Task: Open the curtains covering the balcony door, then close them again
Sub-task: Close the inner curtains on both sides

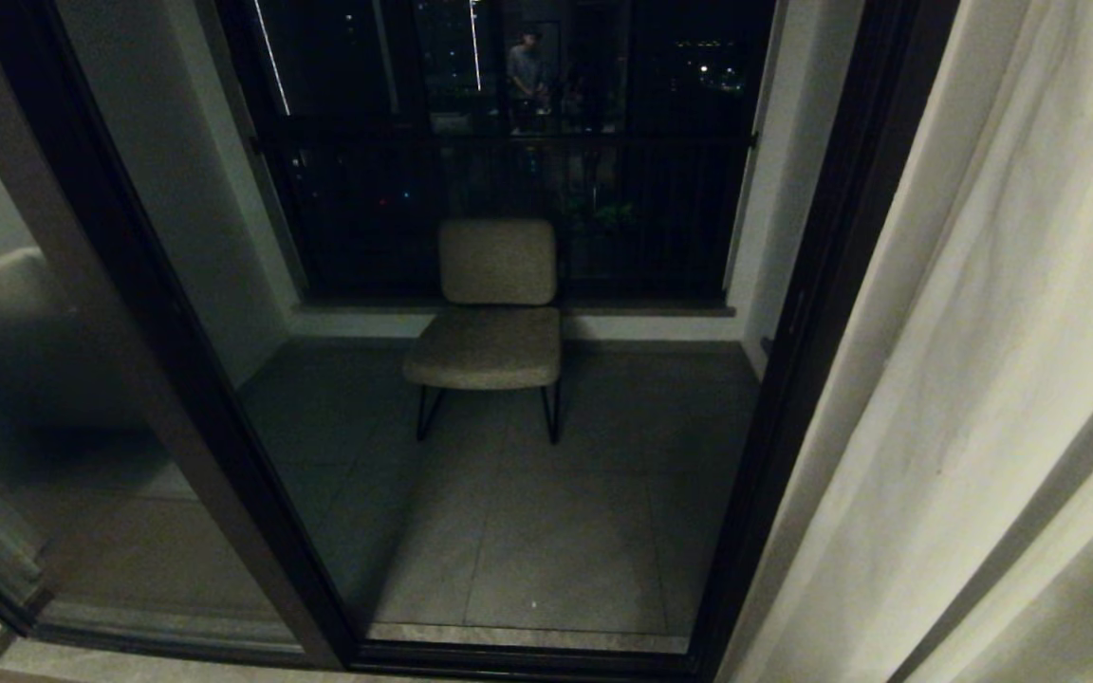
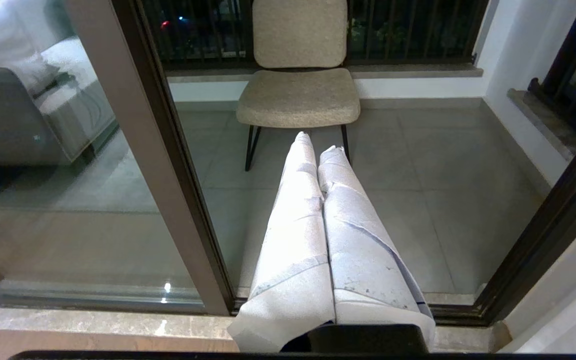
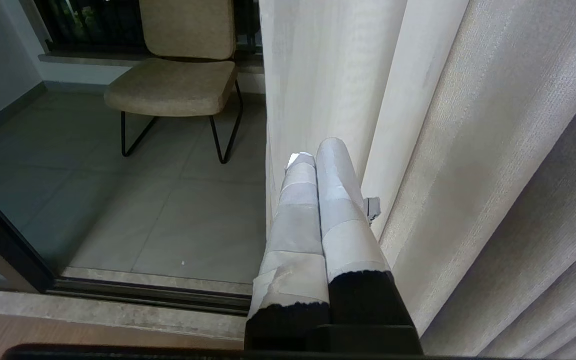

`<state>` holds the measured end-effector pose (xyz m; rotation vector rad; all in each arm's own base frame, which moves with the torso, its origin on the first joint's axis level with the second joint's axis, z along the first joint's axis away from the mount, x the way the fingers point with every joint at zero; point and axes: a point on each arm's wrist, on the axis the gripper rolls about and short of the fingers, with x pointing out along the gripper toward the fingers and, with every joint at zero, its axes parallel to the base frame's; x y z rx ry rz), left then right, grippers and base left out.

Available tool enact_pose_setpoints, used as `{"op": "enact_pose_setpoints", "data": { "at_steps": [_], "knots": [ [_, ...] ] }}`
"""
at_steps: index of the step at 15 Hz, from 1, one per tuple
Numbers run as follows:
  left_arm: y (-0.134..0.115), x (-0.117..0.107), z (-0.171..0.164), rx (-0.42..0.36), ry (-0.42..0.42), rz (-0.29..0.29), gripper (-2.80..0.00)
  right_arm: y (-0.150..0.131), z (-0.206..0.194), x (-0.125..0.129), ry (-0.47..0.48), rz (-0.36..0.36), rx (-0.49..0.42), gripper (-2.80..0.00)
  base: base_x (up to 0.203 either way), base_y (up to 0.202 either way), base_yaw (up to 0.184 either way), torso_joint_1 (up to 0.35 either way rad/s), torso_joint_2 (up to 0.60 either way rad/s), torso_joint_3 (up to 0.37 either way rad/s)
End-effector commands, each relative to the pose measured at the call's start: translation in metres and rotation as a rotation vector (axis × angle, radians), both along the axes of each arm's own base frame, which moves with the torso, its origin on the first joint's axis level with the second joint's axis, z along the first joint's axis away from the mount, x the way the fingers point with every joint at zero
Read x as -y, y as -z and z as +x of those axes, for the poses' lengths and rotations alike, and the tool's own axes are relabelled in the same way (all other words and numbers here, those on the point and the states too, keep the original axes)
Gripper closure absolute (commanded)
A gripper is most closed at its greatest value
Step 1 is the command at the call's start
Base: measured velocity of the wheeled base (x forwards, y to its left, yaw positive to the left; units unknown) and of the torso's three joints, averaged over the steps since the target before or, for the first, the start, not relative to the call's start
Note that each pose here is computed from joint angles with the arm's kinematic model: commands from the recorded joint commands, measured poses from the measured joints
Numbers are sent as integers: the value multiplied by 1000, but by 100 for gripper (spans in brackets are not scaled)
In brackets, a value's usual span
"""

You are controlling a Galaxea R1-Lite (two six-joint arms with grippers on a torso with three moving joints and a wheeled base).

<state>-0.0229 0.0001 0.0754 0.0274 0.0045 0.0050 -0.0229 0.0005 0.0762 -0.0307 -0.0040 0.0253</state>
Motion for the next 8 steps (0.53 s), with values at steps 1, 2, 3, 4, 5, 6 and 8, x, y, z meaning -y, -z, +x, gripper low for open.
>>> {"op": "enact_pose_setpoints", "data": {
  "at_steps": [1,2,3,4,5,6,8],
  "knots": [
    [0,0,0,-1,0,0,0,0,0,0,-1,0,-1,0,0,0,0,0,0,0],
    [0,0,0,0,0,0,0,0,0,0,-2,0,0,0,0,0,0,0,0,0],
    [0,0,0,0,0,0,0,0,0,0,-1,0,-1,0,0,0,0,0,0,0],
    [0,0,0,0,0,0,0,0,0,0,-1,-7,1,0,0,0,0,0,0,0],
    [0,0,0,0,-1,0,0,0,0,0,-1,-32,-2,0,0,0,0,0,0,0],
    [0,0,0,0,0,0,0,1,0,0,-2,-34,-4,0,0,0,0,0,0,0],
    [0,0,0,-1,0,0,0,-2,0,0,-2,-43,8,0,0,0,0,0,0,0]
  ]
}}
